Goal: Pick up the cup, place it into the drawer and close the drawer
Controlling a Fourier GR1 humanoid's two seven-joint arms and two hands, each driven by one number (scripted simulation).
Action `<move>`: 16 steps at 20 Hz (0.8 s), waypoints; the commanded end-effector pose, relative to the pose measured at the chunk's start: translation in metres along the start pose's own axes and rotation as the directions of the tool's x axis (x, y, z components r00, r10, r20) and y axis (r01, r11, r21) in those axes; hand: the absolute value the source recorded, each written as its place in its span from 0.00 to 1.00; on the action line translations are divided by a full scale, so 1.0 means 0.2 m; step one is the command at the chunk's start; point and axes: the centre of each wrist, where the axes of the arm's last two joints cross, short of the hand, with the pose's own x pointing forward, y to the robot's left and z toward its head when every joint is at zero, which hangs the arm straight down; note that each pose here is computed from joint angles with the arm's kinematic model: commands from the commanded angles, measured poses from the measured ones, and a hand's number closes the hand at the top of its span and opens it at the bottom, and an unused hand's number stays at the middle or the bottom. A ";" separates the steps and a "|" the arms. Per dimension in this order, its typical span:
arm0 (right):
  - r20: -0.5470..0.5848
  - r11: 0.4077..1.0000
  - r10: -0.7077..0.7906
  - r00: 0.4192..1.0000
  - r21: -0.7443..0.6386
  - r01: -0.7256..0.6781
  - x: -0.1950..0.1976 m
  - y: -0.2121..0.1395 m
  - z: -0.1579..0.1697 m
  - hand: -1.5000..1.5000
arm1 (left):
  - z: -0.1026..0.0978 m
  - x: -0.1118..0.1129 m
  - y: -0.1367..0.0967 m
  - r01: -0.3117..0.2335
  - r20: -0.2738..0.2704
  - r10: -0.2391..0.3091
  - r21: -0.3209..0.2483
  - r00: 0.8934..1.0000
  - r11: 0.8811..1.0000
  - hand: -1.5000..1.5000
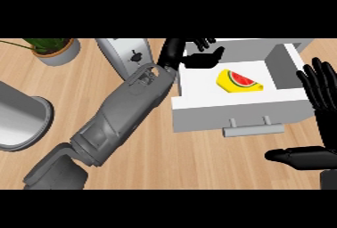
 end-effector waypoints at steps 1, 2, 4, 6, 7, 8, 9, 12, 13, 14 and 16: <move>0.007 1.000 0.015 1.000 0.017 -0.015 -0.02 -0.03 0.00 0.00 | 0.02 0.02 -0.07 0.073 -0.046 -0.074 -0.036 0.996 0.997 0.00; 0.000 1.000 0.008 1.000 0.015 -0.008 -0.01 0.01 -0.05 0.00 | 0.07 -0.13 -0.01 0.105 -0.051 -0.107 -0.042 0.993 0.994 0.00; 0.001 1.000 0.011 1.000 0.016 -0.011 0.00 -0.05 0.04 0.00 | 0.07 -0.11 -0.04 0.143 -0.058 -0.146 -0.038 0.988 0.989 0.00; 0.029 1.000 -0.024 0.999 0.019 0.024 0.03 0.04 -0.01 0.00 | 0.08 -0.13 -0.04 0.162 -0.062 -0.162 -0.004 0.985 0.987 0.00; 0.033 0.999 -0.010 0.999 0.032 0.009 -0.01 -0.02 -0.01 0.00 | 0.07 -0.11 -0.04 0.172 -0.045 -0.173 -0.018 0.984 0.985 0.00; 0.018 0.999 -0.023 1.000 0.036 0.022 -0.02 0.02 -0.06 0.00 | 0.10 -0.09 -0.09 0.157 -0.027 -0.156 0.017 0.987 0.988 0.00; 0.009 0.999 -0.032 0.999 0.018 0.032 -0.05 0.03 -0.05 0.00 | 0.03 -0.01 -0.08 0.122 -0.017 -0.122 0.001 0.992 0.993 0.00; 0.037 0.989 -0.140 0.989 0.055 0.138 0.00 0.01 -0.06 0.00 | 0.03 0.04 -0.10 0.074 0.072 -0.075 0.008 0.995 0.997 0.00; 0.039 0.983 -0.175 0.984 0.066 0.172 -0.03 -0.02 -0.01 0.00 | 0.07 -0.03 -0.10 0.080 0.072 -0.082 0.032 0.994 0.996 0.00; 0.041 0.978 -0.187 0.982 0.107 0.181 -0.01 0.01 0.00 0.00 | 0.05 0.02 -0.11 0.048 0.089 -0.052 0.042 0.995 0.998 0.00; 0.029 0.973 -0.198 0.980 0.130 0.192 -0.03 0.00 -0.02 1.00 | 0.07 0.01 -0.12 0.003 0.136 -0.009 0.047 0.991 0.999 0.00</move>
